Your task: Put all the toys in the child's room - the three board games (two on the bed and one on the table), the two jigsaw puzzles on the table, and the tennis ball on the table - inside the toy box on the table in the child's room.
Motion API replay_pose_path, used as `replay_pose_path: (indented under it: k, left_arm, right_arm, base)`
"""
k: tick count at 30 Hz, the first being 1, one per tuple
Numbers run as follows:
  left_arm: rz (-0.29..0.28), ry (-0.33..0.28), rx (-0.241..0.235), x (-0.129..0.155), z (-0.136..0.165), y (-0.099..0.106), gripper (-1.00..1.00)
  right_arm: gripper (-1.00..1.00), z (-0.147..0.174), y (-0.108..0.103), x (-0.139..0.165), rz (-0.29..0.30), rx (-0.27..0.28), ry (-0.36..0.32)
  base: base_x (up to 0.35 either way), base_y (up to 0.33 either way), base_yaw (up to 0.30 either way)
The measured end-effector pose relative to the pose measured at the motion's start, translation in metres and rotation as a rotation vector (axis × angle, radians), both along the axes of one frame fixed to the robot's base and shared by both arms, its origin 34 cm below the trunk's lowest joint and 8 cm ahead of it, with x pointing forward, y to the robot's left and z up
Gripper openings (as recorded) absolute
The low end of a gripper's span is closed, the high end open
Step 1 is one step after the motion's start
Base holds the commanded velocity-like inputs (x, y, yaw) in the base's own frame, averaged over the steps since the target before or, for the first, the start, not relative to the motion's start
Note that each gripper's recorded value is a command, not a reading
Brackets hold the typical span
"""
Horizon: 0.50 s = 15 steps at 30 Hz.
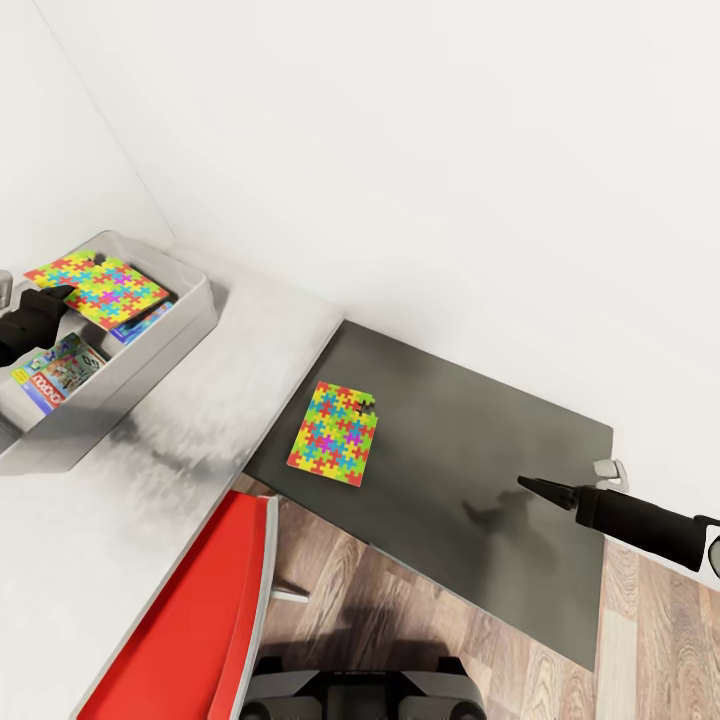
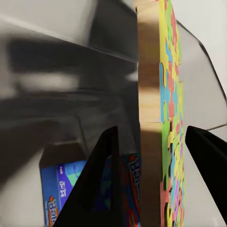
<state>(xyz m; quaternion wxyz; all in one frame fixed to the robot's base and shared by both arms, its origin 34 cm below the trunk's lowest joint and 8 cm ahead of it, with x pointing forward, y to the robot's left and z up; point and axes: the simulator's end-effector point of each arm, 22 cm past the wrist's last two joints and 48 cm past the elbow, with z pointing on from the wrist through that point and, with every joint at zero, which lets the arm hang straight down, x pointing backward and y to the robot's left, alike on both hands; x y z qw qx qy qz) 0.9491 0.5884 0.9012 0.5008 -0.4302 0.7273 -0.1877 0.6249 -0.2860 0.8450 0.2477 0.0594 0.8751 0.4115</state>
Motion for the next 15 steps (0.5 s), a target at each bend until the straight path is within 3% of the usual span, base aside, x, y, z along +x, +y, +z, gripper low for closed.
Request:
replay_pose_path:
  k: [15]
  left_arm:
    - [0.0,0.008,0.003,-0.0017,-0.0039,0.0008,-1.0]
  right_arm:
    - [1.0,-0.0014,0.0,-0.0004,0.0,0.0,0.003]
  base:
    - [0.0,0.0,0.0]
